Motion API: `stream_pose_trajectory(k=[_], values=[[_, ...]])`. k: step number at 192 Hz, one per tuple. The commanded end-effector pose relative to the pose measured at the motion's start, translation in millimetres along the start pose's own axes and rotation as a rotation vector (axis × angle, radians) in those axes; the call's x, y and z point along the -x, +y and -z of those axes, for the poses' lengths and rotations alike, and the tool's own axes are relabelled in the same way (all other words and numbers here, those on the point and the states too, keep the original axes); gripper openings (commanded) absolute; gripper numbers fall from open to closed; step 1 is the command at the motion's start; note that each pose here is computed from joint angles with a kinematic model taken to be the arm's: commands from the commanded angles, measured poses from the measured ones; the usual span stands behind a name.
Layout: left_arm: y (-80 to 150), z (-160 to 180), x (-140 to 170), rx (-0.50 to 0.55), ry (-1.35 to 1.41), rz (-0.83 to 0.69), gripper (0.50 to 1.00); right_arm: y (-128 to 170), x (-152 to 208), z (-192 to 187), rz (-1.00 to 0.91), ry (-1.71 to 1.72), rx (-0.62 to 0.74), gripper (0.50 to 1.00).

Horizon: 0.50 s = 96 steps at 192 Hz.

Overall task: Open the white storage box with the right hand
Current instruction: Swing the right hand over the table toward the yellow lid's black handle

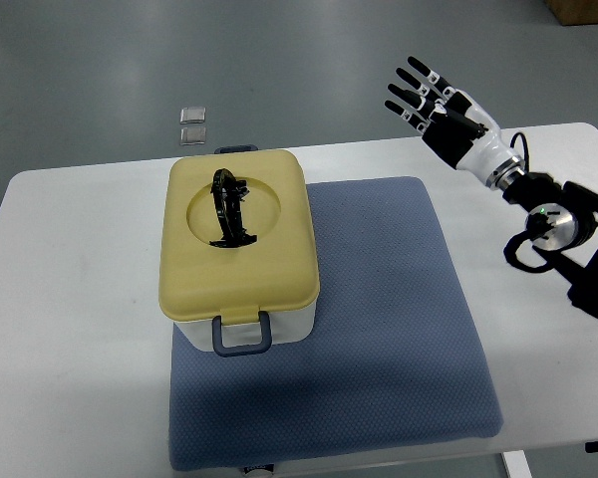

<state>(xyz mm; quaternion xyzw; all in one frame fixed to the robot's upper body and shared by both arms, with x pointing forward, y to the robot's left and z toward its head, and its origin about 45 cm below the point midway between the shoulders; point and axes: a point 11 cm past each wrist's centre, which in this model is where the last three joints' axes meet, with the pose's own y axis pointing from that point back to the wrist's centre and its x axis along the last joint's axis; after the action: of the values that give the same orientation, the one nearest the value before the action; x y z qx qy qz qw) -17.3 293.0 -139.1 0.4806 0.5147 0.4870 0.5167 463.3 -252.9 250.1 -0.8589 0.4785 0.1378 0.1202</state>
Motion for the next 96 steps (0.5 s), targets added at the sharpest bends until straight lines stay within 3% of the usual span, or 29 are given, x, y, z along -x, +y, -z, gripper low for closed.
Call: stream_pose_trajectory(k=[1,20,34,35,37,59,96], values=[[0,0,0,0.0,0.0,0.0,1.0,-6,16,21,0.221,0.593,0.264,0.926],[0,0,1,-0.001,-0.003,0.004,1.0,-10,29,60,0.416,1.01,0.444,0.924],[0,0,1,0.0,-0.002,0.004,1.0,-13,33,72,0.429,1.095,0.46,0.926],[0,0,1,-0.001,-0.005,0.004,1.0,-24,46,98,0.468,1.294,0.496,0.926],[0,0,1,-0.001,-0.005,0.004,1.0,-27,51,104,0.477,1.338,0.502,0.926],[0,0,1,-0.001,-0.004,0.007,1.0,-47,99,142,0.581,1.671,0.551,0.926],[0,0,1,0.0,-0.002,0.007,1.0,-64,167,140,0.762,1.909,0.576,0.926]])
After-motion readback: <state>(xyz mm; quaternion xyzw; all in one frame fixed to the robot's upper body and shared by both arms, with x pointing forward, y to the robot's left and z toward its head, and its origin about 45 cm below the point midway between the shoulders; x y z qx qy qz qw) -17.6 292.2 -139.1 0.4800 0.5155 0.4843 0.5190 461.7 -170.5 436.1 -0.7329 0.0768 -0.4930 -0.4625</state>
